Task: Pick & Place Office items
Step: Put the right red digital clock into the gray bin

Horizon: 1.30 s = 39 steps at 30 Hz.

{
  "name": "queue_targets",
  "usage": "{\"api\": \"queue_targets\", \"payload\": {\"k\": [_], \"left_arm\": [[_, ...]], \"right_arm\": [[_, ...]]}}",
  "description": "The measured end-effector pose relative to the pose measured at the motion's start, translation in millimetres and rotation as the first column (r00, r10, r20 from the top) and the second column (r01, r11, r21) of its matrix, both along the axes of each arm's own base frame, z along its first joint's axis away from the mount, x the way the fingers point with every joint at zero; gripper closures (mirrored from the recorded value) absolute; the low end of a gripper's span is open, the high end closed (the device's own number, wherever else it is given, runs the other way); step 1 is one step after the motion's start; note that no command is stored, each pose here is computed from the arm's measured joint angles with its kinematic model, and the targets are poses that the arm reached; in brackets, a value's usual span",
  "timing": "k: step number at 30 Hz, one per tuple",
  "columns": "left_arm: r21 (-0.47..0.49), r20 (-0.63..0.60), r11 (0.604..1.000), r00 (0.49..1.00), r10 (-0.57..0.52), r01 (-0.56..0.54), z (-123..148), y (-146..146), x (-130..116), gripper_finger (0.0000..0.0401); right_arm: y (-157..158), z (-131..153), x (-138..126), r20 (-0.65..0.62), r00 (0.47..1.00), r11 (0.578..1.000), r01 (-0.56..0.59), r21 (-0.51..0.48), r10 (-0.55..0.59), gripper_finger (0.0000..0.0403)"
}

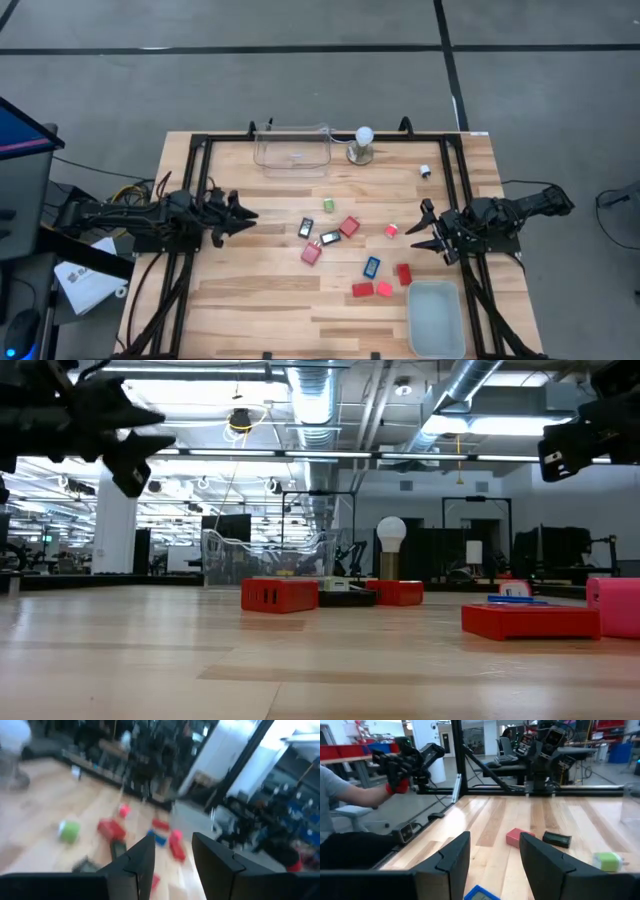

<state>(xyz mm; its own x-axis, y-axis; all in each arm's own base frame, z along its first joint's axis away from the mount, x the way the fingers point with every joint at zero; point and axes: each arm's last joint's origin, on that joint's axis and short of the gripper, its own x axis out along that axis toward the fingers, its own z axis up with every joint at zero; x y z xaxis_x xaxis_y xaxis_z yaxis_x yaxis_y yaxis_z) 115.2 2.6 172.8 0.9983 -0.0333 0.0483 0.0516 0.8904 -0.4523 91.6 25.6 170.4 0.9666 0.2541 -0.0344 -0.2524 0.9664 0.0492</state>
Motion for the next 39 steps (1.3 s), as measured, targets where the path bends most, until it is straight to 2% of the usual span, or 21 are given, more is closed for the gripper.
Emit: {"api": "queue_targets", "payload": {"k": [3, 6, 8, 12, 14, 17, 22, 24, 27, 30, 33, 36, 39], "left_arm": [[0.024, 0.031, 1.0, 1.0, -0.005, 0.004, 2.9, -0.3, 0.1, 0.0272], [0.117, 0.046, 0.992, 0.998, -0.044, 0.038, 4.1, -1.6, 0.6, 0.0272], [0.187, 0.05, 0.981, 0.997, -0.063, 0.052, 4.2, -2.2, 1.0, 0.0272], [0.266, 0.055, 0.963, 0.997, -0.058, 0.041, 4.3, -2.1, 2.1, 0.0272], [0.265, 0.05, 0.964, 0.997, -0.052, 0.037, 3.9, -1.9, 2.8, 0.0272], [0.262, 0.084, 0.965, 0.996, -0.042, 0.019, 7.1, -1.6, 3.8, 0.0272], [0.264, 0.137, 0.964, 0.989, -0.048, 0.01, 12.1, -1.6, 5.3, 0.0272], [0.243, 0.145, 0.97, 0.988, -0.059, 0.022, 12.8, -1.9, 6.2, 0.0272], [0.216, 0.157, 0.976, 0.986, -0.063, 0.028, 13.9, -2.2, 7.7, 0.0272], [0.236, 0.199, 0.971, 0.976, -0.086, 0.038, 17.5, -5.1, 9.1, 0.0272], [0.336, 0.314, 0.941, 0.94, -0.131, 0.019, 28.1, -10.2, 8.4, 0.0272], [0.488, 0.446, 0.868, 0.881, -0.161, -0.089, 47.0, -15.0, 7.4, 0.0272], [0.562, 0.51, 0.809, 0.842, -0.174, -0.173, 65.7, -18.1, 9.1, 0.0272]], "right_arm": [[-3.1, 0.4, 0.8, 0.032, 0.997, 0.992, 0.068, -0.106, -0.065, 0.0239], [-5.2, 0.7, 1.3, 0.07, 0.994, 0.965, 0.093, -0.246, -0.078, 0.0239], [-5.7, 0.7, 1.4, 0.073, 0.994, 0.962, 0.097, -0.256, -0.08, 0.0239], [-5.3, 5.3, 1.5, 0.105, 0.991, 0.982, 0.093, -0.166, -0.077, 0.0239], [-5.5, 14.2, 1.0, 0.203, 0.976, 0.977, 0.113, -0.18, -0.076, 0.0239], [-5.0, 30.0, -1.7, 0.345, 0.937, 0.991, 0.094, -0.092, -0.057, 0.0239], [-7.7, 58.8, -15.4, 0.612, 0.786, 0.996, 0.074, 0.044, -0.086, 0.0239], [-9.2, 67.5, -21.9, 0.68, 0.726, 0.992, 0.027, 0.12, -0.102, 0.0239], [-10.6, 73.5, -27.4, 0.711, 0.693, 0.971, -0.071, 0.227, -0.115, 0.0239], [-10.8, 74.2, -28.2, 0.697, 0.708, 0.938, -0.156, 0.31, -0.112, 0.0239], [-10.0, 71.4, -25.3, 0.649, 0.755, 0.9, -0.211, 0.382, -0.098, 0.0239], [-7.9, 66.3, -21.0, 0.598, 0.8, 0.9, -0.224, 0.374, -0.05, 0.0239], [-6.4, 65.2, -20.5, 0.598, 0.802, 0.912, -0.241, 0.332, -0.006, 0.0239]]}}
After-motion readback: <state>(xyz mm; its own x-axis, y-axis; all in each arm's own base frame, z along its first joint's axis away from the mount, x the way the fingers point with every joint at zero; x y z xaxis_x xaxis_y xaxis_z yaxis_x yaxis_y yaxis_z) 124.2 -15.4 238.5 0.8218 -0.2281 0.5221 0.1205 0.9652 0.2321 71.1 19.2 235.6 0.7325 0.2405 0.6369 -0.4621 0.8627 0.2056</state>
